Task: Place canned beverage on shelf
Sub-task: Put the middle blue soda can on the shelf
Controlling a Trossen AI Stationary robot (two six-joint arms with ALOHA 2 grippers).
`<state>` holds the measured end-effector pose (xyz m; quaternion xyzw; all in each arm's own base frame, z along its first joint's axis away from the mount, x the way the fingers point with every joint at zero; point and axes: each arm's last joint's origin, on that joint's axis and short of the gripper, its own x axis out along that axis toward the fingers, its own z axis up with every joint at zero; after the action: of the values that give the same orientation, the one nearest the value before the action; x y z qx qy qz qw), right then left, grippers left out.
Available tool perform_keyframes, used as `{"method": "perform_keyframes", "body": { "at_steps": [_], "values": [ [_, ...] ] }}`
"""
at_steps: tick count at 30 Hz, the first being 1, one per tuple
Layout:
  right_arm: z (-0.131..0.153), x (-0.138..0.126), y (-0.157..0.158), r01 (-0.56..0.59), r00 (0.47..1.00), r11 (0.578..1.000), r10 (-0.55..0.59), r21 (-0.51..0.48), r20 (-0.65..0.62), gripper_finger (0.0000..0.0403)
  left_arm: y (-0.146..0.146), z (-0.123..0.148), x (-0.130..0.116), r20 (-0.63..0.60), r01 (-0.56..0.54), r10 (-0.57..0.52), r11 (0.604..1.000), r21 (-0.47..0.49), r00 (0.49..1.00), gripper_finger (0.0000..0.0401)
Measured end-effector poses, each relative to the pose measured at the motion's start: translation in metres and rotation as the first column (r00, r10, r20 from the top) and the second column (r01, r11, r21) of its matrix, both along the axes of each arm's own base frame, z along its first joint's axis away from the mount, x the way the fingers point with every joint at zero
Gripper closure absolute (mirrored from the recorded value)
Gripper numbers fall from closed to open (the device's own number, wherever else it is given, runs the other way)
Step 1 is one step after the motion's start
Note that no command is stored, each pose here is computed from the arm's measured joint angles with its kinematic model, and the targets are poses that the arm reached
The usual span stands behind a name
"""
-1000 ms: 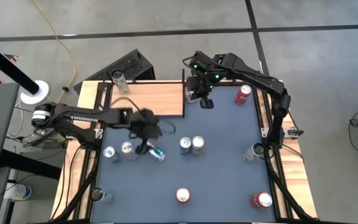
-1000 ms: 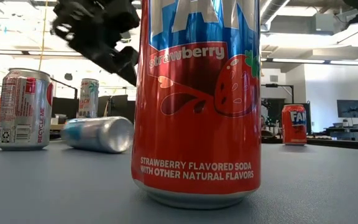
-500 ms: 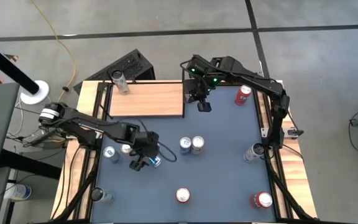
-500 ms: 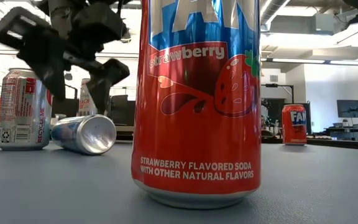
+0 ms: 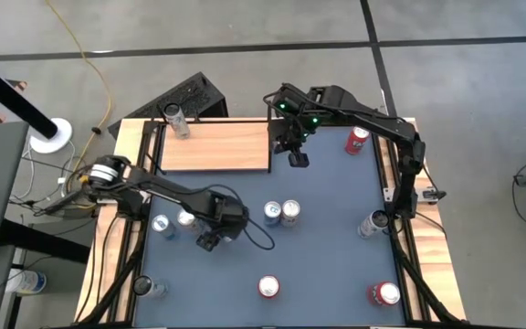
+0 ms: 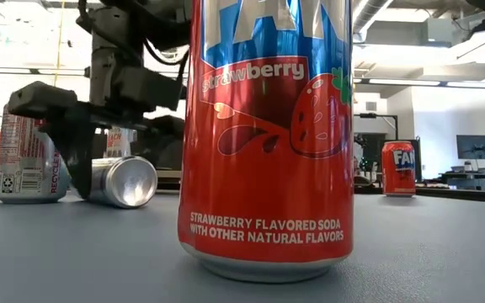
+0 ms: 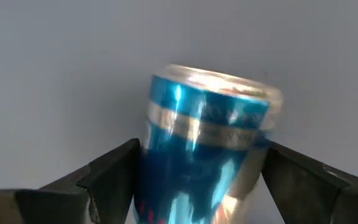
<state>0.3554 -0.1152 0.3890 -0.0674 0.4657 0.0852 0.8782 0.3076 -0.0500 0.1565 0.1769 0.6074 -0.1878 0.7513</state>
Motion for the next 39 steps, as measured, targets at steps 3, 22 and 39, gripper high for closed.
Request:
{"method": "perform_keyframes", "body": {
  "at_steps": [3,22,39],
  "values": [
    [0.0,0.0,0.0,0.0,1.0,1.0,0.0,0.0,0.0,0.0403,0.0,-0.002,0.004,-0.015,0.002,-0.002,1.0,0.013,1.0,0.0096],
    [0.0,-0.01,-0.016,0.007,1.0,1.0,-0.008,-0.022,-0.024,0.0403,-0.016,0.049,0.02,0.042,0.041,-0.056,0.951,0.305,0.998,0.0183],
    [0.024,-0.039,-0.046,-0.033,0.987,0.996,0.019,0.088,0.16,0.0403,-0.015,0.062,0.011,0.003,0.028,-0.039,0.758,0.651,0.999,0.0183]
  ]
}}
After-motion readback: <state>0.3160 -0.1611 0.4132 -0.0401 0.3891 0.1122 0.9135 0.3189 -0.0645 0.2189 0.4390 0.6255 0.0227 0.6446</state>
